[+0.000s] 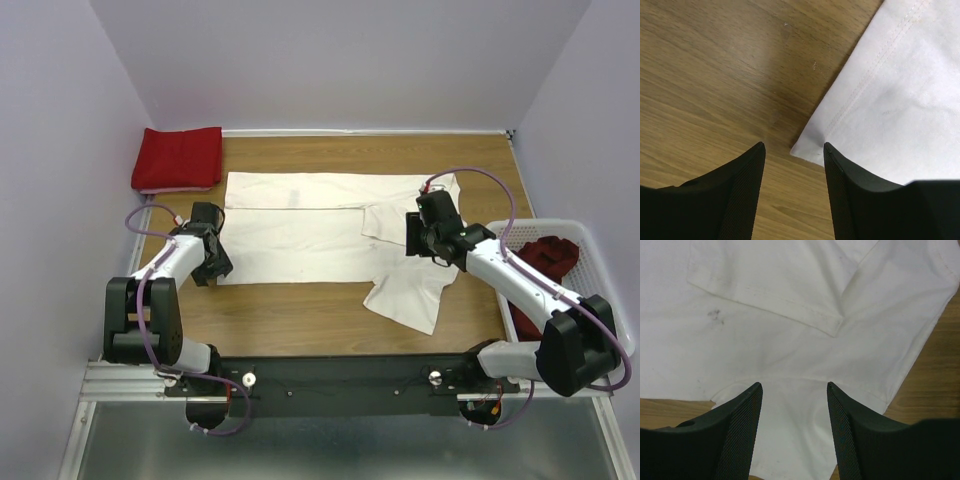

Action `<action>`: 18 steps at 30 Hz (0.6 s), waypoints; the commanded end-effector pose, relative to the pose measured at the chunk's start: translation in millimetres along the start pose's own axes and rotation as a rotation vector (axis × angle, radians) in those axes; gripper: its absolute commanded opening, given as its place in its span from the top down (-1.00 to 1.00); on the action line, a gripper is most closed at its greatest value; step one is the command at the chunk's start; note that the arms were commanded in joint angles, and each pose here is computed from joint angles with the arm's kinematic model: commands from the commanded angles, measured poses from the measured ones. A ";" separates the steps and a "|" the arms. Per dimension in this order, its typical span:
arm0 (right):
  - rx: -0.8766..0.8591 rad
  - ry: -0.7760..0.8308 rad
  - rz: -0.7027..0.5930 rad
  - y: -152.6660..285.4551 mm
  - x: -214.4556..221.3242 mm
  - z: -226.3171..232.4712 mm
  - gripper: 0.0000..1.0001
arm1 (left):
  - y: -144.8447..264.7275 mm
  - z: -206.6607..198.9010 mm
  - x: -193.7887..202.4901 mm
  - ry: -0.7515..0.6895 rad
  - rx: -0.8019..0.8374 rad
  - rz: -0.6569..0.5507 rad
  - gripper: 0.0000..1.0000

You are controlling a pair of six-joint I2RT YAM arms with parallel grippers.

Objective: Fold and stack the t-shirts
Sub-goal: Fold the tshirt

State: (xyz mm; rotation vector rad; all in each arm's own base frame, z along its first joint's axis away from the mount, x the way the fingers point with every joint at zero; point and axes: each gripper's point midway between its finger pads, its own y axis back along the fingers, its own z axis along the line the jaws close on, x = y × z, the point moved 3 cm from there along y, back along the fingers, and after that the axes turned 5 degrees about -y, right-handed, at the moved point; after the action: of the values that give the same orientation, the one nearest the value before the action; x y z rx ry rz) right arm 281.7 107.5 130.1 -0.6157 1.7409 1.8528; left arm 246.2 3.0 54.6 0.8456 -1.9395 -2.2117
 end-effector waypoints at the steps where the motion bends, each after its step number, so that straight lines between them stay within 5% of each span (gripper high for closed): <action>1: 0.023 -0.005 -0.016 1.3 0.6 -6.1 -0.23 | -7.7 -0.5 4.7 0.016 -0.010 0.003 -0.16; 12: 0.025 -0.001 -0.004 -2.3 3.4 -5.9 -0.23 | -17.2 -4.6 17.7 0.013 0.015 0.022 -0.14; 18: 0.024 0.000 -0.005 -2.6 3.4 -5.8 -0.23 | -19.9 -5.3 22.5 0.011 0.015 0.034 0.11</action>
State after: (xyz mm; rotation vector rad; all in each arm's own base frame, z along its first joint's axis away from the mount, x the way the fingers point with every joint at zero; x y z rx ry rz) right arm 280.4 106.8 127.7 -0.6125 1.7476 1.8538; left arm 250.7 -3.5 45.0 0.8929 -1.9752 -2.1895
